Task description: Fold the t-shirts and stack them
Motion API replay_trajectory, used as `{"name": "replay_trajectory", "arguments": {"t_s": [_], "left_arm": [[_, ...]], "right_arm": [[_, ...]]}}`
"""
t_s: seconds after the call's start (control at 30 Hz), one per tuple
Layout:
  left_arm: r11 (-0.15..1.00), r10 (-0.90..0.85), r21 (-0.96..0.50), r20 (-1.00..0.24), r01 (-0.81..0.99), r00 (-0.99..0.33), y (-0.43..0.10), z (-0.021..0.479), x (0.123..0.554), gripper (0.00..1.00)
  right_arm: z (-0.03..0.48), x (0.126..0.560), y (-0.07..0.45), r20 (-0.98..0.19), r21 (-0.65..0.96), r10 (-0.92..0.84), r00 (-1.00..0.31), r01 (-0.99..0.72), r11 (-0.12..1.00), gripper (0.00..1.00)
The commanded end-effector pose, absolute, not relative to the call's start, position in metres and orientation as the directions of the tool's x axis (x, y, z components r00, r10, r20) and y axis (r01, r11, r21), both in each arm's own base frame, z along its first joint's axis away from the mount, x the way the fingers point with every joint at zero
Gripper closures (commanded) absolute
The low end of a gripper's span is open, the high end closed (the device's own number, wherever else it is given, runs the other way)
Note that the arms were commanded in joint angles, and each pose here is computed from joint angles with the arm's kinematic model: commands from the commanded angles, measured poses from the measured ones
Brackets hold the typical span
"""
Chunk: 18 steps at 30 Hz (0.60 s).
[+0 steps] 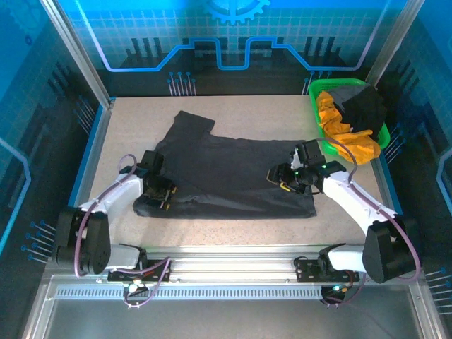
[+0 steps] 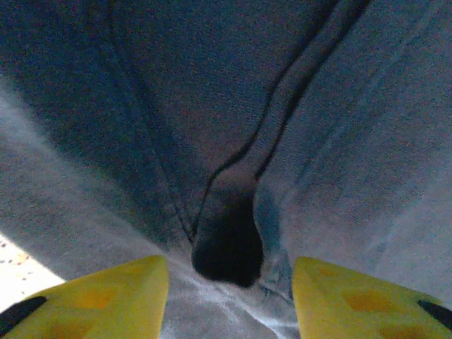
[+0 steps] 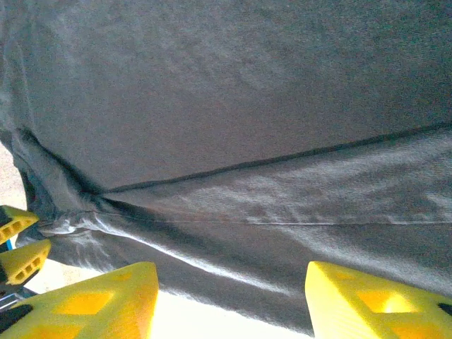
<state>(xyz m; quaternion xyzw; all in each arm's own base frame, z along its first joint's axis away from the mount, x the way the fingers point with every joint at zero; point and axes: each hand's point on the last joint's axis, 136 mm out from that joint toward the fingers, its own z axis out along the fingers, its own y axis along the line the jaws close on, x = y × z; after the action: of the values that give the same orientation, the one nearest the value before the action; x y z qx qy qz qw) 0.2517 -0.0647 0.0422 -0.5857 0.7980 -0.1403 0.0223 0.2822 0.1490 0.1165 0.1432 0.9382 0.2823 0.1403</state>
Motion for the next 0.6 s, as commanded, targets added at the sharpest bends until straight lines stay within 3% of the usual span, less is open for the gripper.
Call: {"name": "replay_trajectory", "arguments": {"t_s": [0.0,0.2,0.4,0.57], "left_arm": [[0.249,-0.938,-0.250,0.179,-0.936,-0.297,-0.079,0.038,0.258,0.57],[0.307,-0.931,-0.294,0.105,-0.905,-0.350,-0.079,0.052,0.287,0.99],[0.524,-0.835,-0.263,0.026,-0.810,-0.549,-0.102,0.066,0.328,1.00],[0.742,-0.658,-0.159,0.014,-0.651,-0.753,-0.141,0.059,0.352,1.00]], "right_arm": [[0.134,0.291,0.160,-0.216,0.602,0.318,-0.923,0.131,0.788,0.43],[0.134,0.293,0.156,-0.215,0.595,0.330,-0.919,0.145,0.790,0.44],[0.130,0.294,0.152,-0.202,0.591,0.344,-0.917,0.166,0.790,0.45],[0.129,0.297,0.146,-0.190,0.590,0.363,-0.912,0.190,0.784,0.46]]}}
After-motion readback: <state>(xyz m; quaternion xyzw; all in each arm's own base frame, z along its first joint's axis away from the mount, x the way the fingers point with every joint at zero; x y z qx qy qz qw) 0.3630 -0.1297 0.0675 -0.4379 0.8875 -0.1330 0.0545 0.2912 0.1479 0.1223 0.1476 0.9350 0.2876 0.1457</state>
